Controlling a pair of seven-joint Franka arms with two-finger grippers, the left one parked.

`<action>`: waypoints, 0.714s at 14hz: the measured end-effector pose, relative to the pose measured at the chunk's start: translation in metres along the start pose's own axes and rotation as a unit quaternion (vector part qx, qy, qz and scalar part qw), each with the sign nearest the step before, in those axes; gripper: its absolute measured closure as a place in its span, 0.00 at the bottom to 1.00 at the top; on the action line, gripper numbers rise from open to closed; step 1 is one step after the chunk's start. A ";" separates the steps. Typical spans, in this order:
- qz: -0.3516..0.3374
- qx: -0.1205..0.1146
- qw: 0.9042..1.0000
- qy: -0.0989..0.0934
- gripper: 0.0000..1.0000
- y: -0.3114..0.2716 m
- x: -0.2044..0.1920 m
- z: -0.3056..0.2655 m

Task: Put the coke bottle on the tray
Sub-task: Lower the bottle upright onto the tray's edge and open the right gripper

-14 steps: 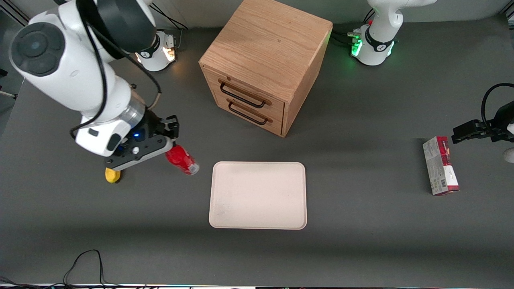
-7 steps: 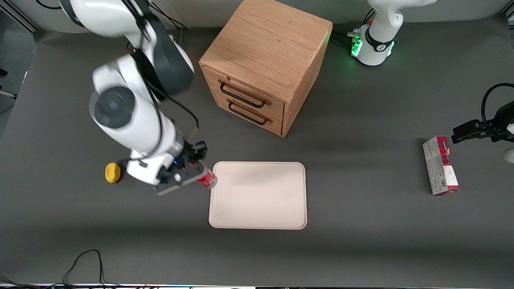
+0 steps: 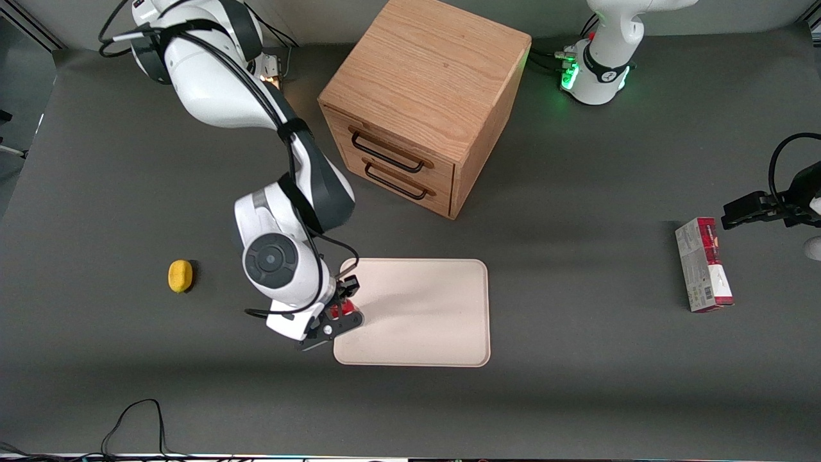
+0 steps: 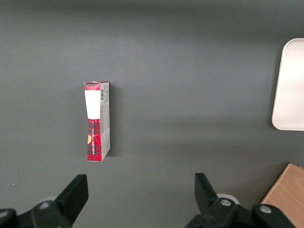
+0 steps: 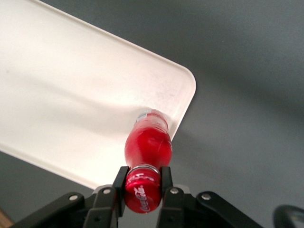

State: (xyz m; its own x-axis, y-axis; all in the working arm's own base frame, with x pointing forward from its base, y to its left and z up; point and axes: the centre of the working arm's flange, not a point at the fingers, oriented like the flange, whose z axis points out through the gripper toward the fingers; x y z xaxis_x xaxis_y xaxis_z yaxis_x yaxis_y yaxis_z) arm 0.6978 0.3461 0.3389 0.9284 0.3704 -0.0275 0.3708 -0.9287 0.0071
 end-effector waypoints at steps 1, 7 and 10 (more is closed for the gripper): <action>0.000 -0.001 1.000 0.002 0.69 0.000 0.001 0.005; -0.001 -0.004 1.000 0.010 0.64 0.000 0.005 0.012; -0.001 -0.004 1.000 0.015 0.34 0.000 0.006 0.011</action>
State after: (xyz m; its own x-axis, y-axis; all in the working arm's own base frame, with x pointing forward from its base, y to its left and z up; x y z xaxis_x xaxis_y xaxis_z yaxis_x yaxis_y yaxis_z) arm 0.7032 0.3477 0.3275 0.9281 0.3723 0.0024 0.3723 -0.9280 0.0155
